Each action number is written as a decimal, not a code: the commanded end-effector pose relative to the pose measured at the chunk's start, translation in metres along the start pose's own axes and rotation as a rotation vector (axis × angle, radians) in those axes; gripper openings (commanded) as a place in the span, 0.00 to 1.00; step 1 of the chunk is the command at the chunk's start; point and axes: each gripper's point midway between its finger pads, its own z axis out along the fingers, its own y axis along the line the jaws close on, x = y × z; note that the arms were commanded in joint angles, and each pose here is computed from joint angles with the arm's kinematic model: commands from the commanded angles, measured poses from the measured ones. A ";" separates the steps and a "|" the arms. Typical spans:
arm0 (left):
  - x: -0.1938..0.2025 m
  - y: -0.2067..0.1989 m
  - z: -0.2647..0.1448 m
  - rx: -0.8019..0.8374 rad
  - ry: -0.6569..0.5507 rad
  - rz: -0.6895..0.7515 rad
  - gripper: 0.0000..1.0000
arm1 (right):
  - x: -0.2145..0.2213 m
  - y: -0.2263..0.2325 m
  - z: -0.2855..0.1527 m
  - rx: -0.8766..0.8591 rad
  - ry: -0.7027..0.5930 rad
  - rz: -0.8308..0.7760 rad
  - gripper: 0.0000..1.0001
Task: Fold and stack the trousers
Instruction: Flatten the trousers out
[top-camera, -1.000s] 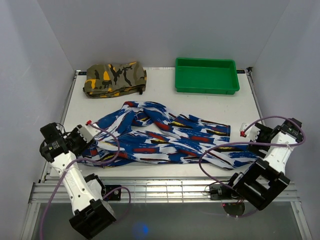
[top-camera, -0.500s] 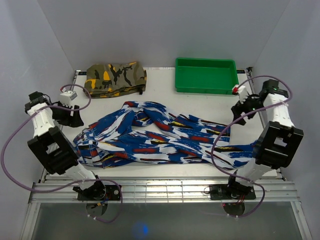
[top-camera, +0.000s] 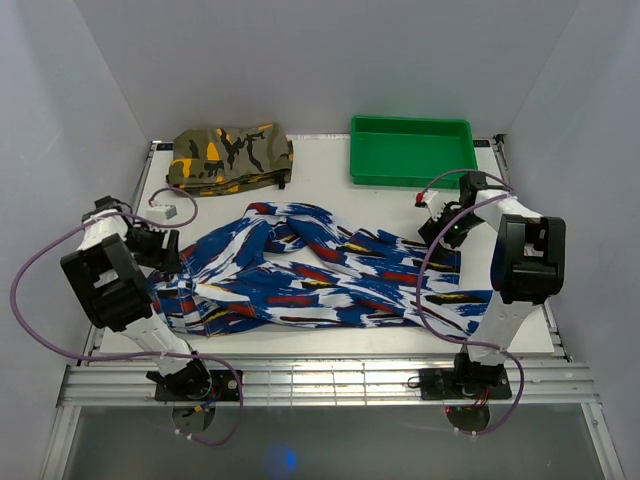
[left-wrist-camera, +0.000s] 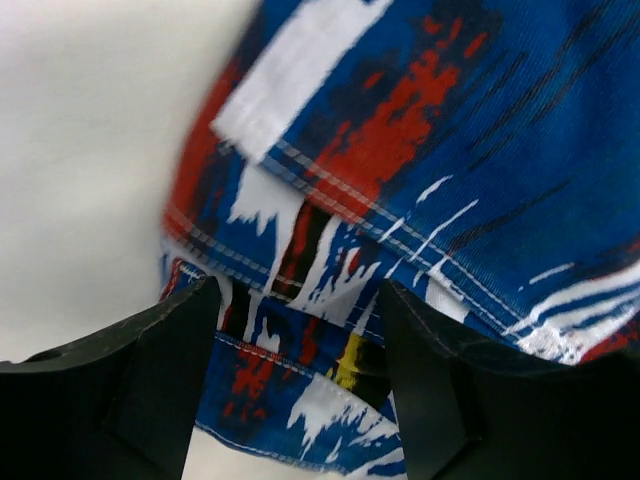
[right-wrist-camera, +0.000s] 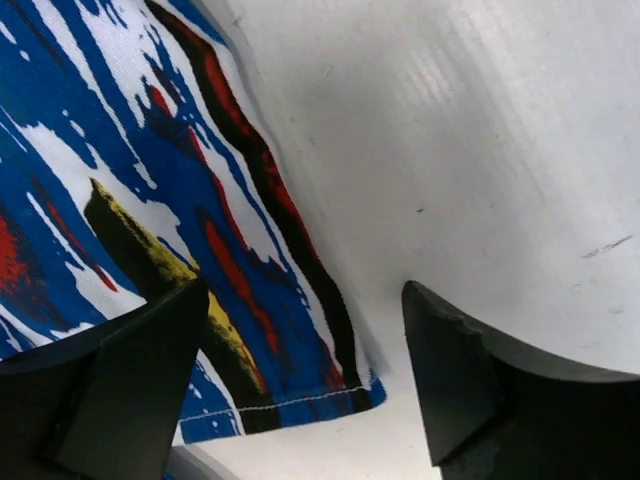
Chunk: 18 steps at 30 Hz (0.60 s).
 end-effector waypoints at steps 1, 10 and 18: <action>0.009 -0.012 0.024 -0.011 0.060 0.048 0.75 | 0.020 0.018 0.007 -0.013 0.072 -0.053 0.81; -0.061 0.011 -0.005 -0.159 -0.111 0.055 0.00 | 0.014 -0.030 -0.029 0.186 0.069 -0.046 0.08; -0.146 0.024 -0.108 -0.382 -0.438 0.256 0.00 | 0.009 -0.113 -0.135 0.463 -0.072 0.002 0.08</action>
